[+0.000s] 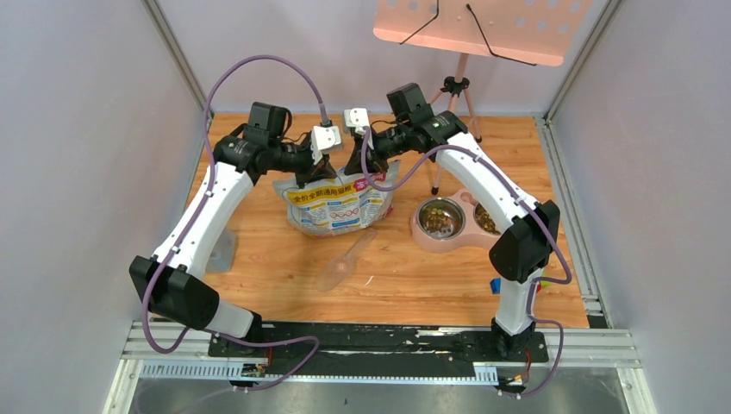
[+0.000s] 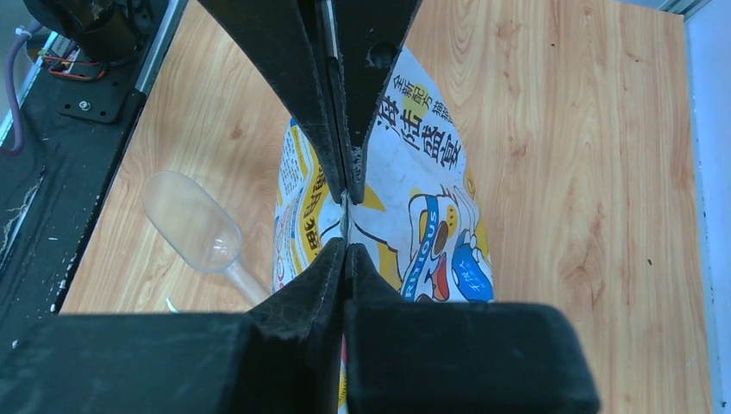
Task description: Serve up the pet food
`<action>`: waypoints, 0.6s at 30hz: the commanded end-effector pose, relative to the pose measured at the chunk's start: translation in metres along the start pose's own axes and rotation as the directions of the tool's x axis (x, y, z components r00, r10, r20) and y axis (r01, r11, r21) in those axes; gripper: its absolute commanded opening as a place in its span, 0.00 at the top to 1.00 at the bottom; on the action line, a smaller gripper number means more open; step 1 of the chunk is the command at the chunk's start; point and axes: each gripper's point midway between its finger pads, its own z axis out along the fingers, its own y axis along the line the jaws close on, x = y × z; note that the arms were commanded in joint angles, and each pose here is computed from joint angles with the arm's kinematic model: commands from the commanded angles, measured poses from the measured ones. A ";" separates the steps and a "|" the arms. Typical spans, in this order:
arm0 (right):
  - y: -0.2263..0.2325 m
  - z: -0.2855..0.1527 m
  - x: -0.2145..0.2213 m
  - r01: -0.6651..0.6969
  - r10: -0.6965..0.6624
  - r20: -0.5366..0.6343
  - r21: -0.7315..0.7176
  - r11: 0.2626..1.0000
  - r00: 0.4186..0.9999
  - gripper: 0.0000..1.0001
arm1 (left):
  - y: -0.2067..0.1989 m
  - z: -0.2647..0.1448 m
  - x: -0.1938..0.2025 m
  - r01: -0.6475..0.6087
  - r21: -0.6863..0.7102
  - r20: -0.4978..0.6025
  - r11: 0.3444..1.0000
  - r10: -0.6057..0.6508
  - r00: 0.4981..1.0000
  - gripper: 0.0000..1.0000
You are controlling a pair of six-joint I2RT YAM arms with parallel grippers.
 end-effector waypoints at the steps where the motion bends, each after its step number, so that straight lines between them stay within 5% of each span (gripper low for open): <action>1: 0.005 0.000 -0.009 -0.001 0.001 0.023 -0.005 1.000 1.000 1.00 | 0.008 -0.001 -0.028 -0.055 -0.016 0.087 0.998 0.056 0.995 1.00; 4: 0.009 0.000 -0.001 0.001 -0.001 0.005 -0.005 1.000 1.000 0.73 | 0.009 -0.002 -0.028 -0.064 -0.021 0.085 0.998 0.065 0.994 1.00; 6: 0.009 0.000 0.006 0.015 -0.015 -0.016 0.003 1.000 1.000 0.71 | 0.009 -0.002 -0.029 -0.064 -0.023 0.085 0.998 0.066 0.994 1.00; 8: 0.008 -0.001 0.011 0.024 -0.024 -0.033 0.013 1.000 0.999 0.75 | 0.009 -0.003 -0.028 -0.064 -0.024 0.084 0.998 0.066 0.994 1.00; 11: 0.006 -0.002 0.012 0.033 -0.033 -0.032 0.017 0.999 0.999 1.00 | 0.009 -0.003 -0.028 -0.064 -0.026 0.083 0.998 0.066 0.994 1.00; 15: 0.003 -0.003 0.006 0.006 -0.006 -0.008 0.012 1.000 1.000 1.00 | 0.008 -0.001 -0.027 -0.048 -0.026 0.090 0.998 0.050 0.995 0.99; 18: 0.003 -0.002 0.003 -0.008 0.008 0.006 0.003 1.000 1.000 1.00 | 0.004 0.001 -0.037 -0.027 -0.006 0.147 1.000 0.028 0.989 0.71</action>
